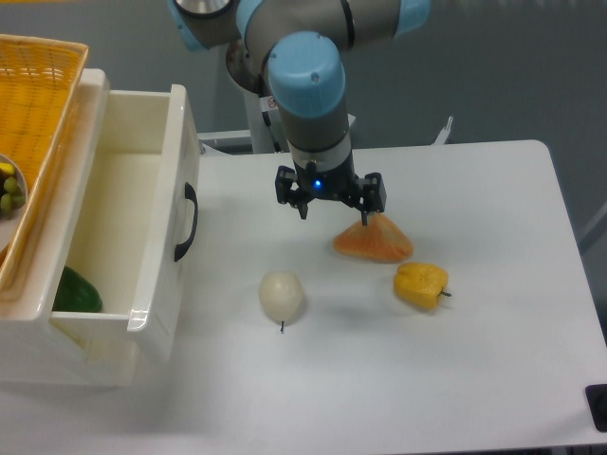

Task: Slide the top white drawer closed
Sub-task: 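Move the gripper from above the orange wedge toward the open drawer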

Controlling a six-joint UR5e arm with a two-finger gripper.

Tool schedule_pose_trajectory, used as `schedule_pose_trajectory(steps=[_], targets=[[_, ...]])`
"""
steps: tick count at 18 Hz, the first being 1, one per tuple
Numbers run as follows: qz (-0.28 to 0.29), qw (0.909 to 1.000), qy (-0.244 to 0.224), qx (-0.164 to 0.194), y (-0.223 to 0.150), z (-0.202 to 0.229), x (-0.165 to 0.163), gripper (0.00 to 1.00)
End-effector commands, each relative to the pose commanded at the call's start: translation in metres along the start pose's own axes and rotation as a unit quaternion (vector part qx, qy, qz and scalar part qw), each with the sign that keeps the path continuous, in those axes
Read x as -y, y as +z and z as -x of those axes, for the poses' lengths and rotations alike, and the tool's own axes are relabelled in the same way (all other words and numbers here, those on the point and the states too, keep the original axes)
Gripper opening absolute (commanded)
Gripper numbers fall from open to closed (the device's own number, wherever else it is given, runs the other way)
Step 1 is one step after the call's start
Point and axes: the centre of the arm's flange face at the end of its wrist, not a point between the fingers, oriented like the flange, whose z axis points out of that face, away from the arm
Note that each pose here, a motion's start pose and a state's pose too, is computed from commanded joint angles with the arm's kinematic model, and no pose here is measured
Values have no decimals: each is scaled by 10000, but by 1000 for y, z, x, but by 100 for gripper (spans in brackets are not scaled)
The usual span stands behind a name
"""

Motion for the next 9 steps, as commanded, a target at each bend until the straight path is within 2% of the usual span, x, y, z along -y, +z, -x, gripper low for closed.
schedule_pose_trajectory(steps=[9], targets=[[23,9998,-154,-107,12,9,-1,100]])
